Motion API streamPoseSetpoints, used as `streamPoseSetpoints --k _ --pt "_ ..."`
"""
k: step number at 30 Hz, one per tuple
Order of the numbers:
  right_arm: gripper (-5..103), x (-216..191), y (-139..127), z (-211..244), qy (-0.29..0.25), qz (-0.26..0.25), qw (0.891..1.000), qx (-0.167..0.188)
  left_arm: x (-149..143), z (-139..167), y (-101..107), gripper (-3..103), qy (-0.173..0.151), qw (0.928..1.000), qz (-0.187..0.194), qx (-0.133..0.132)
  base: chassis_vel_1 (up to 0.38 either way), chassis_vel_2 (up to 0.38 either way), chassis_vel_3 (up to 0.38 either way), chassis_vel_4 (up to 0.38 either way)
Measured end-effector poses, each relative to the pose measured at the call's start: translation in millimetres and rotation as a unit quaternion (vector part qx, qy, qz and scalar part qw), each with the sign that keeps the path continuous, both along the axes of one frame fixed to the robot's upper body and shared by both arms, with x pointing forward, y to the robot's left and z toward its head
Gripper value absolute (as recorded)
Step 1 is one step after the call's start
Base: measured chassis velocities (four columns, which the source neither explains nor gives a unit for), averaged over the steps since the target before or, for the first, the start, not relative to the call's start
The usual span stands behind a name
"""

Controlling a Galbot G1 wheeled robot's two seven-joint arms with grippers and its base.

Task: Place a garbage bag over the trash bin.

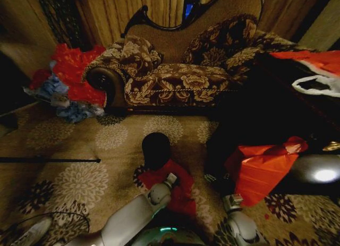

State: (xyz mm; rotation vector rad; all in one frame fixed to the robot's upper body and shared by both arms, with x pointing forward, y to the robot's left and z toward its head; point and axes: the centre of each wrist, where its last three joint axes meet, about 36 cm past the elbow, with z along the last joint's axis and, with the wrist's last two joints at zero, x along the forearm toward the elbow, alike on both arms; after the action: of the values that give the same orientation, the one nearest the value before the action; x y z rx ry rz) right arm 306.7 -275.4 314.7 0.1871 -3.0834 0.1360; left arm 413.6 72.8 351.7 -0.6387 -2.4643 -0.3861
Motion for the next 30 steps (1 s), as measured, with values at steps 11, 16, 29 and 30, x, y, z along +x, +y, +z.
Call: streamPoseSetpoints --k 11,16,29,30 --pt "98 -11.3 17.0 14.2 -0.006 0.052 0.999 0.014 30.6 71.1 19.6 0 -0.060 0.9951 0.048 -0.061 0.000 0.000 0.000 0.000" --pt "82 -12.1 23.6 23.8 -0.008 0.066 0.997 0.029 34.4 99.8 34.8 0 -0.075 0.9925 0.055 -0.079 0.000 0.000 0.000 0.000" --pt "33 5.5 33.7 79.3 0.040 0.112 0.986 0.120 29.6 122.3 40.4 0 -0.106 0.9877 0.006 -0.115 0.000 0.000 0.000 0.000" --pt "33 5.5 33.7 79.3 0.040 0.112 0.986 0.120 29.6 122.3 40.4 0 -0.106 0.9877 0.006 -0.115 0.000 0.000 0.000 0.000"
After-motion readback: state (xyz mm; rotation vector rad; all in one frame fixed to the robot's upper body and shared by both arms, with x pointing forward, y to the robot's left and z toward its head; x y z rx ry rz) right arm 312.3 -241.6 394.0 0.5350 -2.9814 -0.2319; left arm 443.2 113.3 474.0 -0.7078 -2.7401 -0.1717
